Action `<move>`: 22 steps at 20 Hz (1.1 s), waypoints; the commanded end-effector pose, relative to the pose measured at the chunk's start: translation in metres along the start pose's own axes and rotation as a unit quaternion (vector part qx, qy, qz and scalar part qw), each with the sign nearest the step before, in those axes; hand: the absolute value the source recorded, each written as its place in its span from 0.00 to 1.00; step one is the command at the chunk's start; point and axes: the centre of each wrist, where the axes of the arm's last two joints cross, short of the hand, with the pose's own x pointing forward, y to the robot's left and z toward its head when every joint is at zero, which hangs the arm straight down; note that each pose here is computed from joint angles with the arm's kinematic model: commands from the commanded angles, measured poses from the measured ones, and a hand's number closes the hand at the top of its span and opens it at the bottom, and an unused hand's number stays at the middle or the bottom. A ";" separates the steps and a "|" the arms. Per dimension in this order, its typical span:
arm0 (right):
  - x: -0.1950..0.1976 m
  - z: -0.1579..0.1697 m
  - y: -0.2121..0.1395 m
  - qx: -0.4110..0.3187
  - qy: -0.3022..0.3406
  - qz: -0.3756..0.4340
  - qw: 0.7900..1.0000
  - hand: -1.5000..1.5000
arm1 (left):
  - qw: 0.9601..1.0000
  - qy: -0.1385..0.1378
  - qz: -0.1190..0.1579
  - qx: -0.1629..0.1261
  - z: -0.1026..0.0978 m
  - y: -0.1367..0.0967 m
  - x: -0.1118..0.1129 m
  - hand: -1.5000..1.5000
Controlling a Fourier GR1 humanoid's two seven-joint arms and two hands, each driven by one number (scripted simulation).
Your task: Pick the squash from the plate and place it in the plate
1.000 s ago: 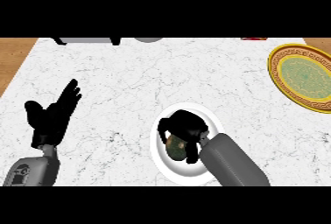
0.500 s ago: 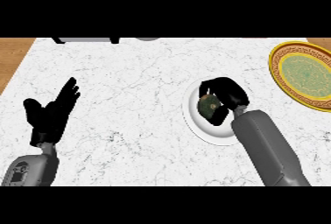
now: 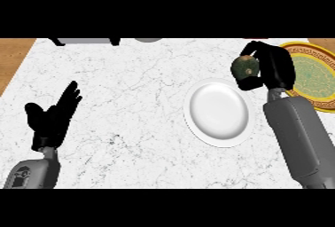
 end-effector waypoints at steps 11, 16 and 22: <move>-0.111 -0.024 -0.073 -0.129 0.164 -0.058 0.976 1.00 | 1.000 -0.003 -0.003 -0.011 0.007 0.000 0.001 0.50; -0.167 -0.010 -0.082 -0.132 0.199 -0.046 0.970 1.00 | 1.000 -0.009 -0.002 -0.009 -0.012 0.014 0.028 0.50; -0.207 0.001 -0.085 -0.094 0.215 -0.007 0.972 1.00 | 1.000 -0.012 -0.003 -0.020 -0.007 -0.006 0.007 0.50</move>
